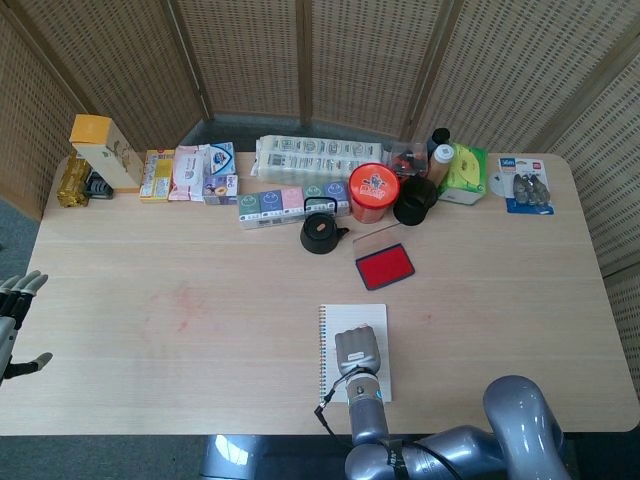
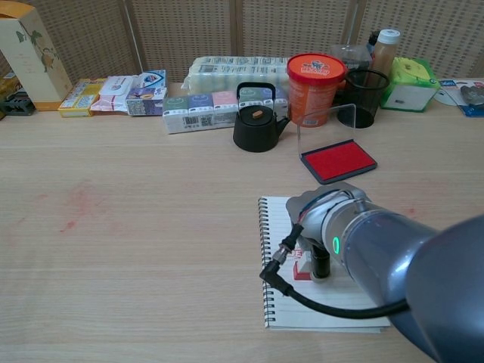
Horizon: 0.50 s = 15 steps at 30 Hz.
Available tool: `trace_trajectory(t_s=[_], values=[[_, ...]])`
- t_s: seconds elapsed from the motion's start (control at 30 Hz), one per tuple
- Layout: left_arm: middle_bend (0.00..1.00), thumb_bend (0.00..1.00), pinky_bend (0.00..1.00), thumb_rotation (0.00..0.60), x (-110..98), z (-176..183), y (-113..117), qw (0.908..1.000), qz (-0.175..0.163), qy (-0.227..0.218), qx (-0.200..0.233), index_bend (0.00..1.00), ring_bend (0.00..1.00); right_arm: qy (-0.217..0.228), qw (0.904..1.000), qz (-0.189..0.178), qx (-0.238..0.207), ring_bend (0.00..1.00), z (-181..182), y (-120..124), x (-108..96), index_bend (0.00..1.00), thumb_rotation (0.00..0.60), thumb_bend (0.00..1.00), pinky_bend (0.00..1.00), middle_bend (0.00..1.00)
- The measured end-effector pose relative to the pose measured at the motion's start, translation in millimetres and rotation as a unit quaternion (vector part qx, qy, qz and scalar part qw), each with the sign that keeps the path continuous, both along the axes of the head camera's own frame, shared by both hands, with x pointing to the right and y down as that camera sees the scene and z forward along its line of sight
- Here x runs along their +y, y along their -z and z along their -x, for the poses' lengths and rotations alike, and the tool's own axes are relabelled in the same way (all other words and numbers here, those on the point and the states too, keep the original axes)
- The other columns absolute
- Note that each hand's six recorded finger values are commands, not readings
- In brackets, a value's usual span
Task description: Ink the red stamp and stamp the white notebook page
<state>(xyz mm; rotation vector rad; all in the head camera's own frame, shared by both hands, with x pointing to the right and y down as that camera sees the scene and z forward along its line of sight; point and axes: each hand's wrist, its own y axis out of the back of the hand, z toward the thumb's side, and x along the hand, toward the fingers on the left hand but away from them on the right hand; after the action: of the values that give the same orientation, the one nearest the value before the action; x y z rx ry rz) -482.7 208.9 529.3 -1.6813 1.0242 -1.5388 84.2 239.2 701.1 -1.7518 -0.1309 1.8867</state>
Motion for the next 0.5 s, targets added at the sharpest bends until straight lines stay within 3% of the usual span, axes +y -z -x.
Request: trace_trajectory(t_s=[0.5], values=[[0.01,0.00,0.01,0.600,0,-1,1,1.0000,0.001,-0.001,0.005,0.00,0.00,0.002,0.9999,-0.017,-0.001,1.00,2,26,-9,0.71,0.600,0.44,1.00,1.00]])
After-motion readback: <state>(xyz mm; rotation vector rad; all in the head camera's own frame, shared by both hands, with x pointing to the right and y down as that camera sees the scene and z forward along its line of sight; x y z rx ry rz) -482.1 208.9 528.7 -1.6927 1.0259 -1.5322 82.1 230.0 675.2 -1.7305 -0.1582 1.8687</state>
